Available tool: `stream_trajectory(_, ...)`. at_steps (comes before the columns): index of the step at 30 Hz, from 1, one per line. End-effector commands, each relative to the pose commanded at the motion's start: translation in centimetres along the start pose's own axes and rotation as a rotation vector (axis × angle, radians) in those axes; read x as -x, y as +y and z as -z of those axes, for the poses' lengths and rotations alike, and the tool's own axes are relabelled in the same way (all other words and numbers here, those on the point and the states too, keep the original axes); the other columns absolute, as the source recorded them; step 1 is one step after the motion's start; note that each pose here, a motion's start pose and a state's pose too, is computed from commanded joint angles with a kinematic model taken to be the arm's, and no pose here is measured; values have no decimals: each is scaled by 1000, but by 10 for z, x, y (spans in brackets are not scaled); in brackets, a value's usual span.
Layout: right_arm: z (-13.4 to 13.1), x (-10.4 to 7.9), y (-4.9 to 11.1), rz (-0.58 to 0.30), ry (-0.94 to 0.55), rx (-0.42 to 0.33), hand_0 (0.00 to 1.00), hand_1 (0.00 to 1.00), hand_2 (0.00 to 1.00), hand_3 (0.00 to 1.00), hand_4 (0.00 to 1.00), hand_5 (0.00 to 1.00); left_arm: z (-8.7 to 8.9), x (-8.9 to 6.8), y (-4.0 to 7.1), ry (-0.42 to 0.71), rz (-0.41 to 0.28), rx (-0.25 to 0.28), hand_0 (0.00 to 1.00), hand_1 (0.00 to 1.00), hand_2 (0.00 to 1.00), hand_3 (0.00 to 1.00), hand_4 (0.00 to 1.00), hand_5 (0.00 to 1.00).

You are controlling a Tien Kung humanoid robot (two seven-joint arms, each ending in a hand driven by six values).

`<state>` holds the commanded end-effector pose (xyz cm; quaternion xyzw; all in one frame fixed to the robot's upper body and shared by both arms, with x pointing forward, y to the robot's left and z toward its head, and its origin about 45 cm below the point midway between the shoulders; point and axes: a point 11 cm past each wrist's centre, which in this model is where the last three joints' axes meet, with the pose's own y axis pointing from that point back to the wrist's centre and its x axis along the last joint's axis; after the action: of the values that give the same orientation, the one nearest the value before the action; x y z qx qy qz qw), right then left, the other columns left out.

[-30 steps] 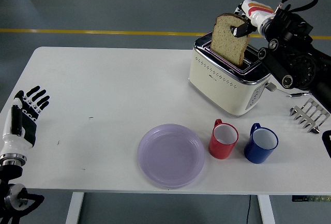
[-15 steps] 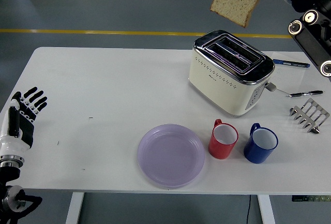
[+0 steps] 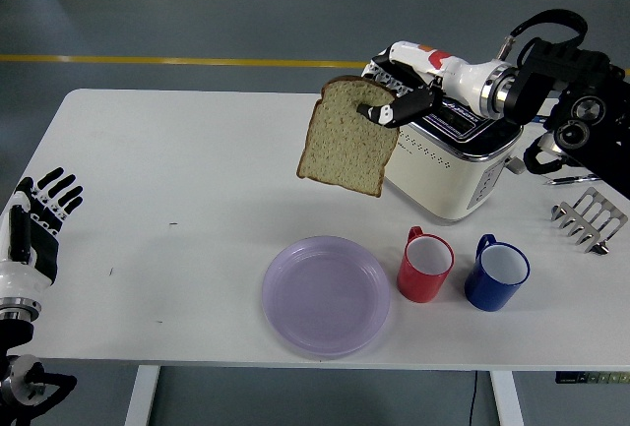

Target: Push plate across desktop,pick up the break from the machine,place the break in the plate

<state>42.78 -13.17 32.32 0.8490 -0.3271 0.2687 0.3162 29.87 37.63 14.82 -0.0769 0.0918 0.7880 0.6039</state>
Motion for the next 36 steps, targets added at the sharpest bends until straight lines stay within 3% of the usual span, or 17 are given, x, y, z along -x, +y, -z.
stream_trajectory(2,-9,28,-7,65,7,20,298,318,392,446,323,28,0,1,0,0,1,-1,786,731,742,725,497,998)
stream_trajectory(6,-27,62,-18,106,-1,67,321,331,401,448,326,21,2,0,0,7,-3,-5,786,731,742,726,498,998)
stream_trajectory(11,-48,92,-32,113,-56,114,332,335,404,447,331,17,4,-1,2,13,-10,-10,786,732,742,726,497,998)
stream_trajectory(20,-70,130,-44,161,-90,178,332,336,404,446,334,17,4,1,1,13,-6,-7,786,732,742,726,498,998)
stream_trajectory(26,-79,144,-49,164,-69,182,350,362,422,455,321,23,4,1,1,13,-5,-6,786,730,742,725,498,998)
stream_trajectory(28,-79,143,-51,126,-40,148,355,415,466,502,373,62,4,2,1,13,-5,-5,785,730,741,725,497,998)
stream_trajectory(33,-77,141,-54,54,61,65,355,415,466,502,373,62,4,2,1,13,-8,-1,785,730,741,725,497,998)
stream_trajectory(34,-77,142,-55,48,84,55,426,481,512,591,570,206,4,2,1,14,-12,2,784,725,735,724,495,998)
stream_trajectory(36,-77,142,-55,49,125,42,426,481,512,591,570,206,3,1,1,15,-19,7,784,725,735,724,495,998)
